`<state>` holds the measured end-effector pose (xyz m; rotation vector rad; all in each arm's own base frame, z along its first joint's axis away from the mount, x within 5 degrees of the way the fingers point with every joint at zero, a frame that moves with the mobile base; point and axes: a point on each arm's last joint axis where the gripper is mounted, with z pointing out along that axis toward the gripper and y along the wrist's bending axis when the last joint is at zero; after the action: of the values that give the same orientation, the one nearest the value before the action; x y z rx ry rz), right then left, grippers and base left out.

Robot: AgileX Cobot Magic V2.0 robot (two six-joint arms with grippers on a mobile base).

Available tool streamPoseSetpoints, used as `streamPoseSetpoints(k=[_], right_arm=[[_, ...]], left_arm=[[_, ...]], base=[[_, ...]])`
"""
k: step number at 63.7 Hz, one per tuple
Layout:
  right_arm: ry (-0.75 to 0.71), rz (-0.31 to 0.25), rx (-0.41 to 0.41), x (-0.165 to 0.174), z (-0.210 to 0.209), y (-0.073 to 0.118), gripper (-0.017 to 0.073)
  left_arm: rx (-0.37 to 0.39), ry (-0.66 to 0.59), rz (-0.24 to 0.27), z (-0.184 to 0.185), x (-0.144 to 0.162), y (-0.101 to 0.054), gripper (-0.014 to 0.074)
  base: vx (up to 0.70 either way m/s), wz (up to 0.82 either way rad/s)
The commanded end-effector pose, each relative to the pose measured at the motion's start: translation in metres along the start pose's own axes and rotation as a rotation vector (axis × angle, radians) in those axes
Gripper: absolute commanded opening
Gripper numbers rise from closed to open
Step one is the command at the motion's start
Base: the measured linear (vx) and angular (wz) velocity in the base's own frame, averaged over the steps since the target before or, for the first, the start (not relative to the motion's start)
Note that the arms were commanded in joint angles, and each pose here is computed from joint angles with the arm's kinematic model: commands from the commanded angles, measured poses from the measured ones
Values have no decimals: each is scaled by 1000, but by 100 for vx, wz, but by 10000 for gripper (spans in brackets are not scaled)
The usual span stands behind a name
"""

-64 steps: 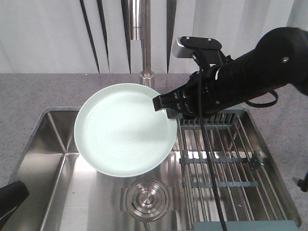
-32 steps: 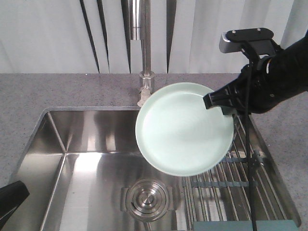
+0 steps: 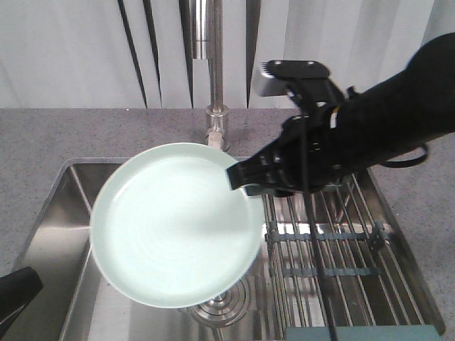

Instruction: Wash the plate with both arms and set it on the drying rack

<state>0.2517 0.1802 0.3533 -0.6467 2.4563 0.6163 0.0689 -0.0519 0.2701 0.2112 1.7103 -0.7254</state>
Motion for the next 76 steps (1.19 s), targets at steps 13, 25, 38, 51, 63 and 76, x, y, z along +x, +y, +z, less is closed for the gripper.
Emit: streamPoseSetpoints(k=[13, 25, 38, 51, 63, 76], right_arm=[[-266, -51, 112, -30, 18, 0, -4], [-246, -85, 304, -23, -14, -14, -4], [-214, -157, 490, -8, -62, -21, -4], [-214, -142, 734, 0, -96, -39, -3], [-168, 6, 840, 5, -112, -85, -3], [-14, 80, 825, 12, -99, -130, -3]], left_arm=[[1, -27, -10, 0, -8, -2, -6], [1, -26, -10, 0, -8, -2, -6], [1, -26, -10, 0, -8, -2, -6], [1, -26, -10, 0, -8, -2, -6], [1, -26, -10, 0, -8, -2, -6], [1, -26, -10, 0, -8, -2, -6]], base=[[0, 0], [0, 0], [0, 0], [0, 0], [0, 0], [0, 0]])
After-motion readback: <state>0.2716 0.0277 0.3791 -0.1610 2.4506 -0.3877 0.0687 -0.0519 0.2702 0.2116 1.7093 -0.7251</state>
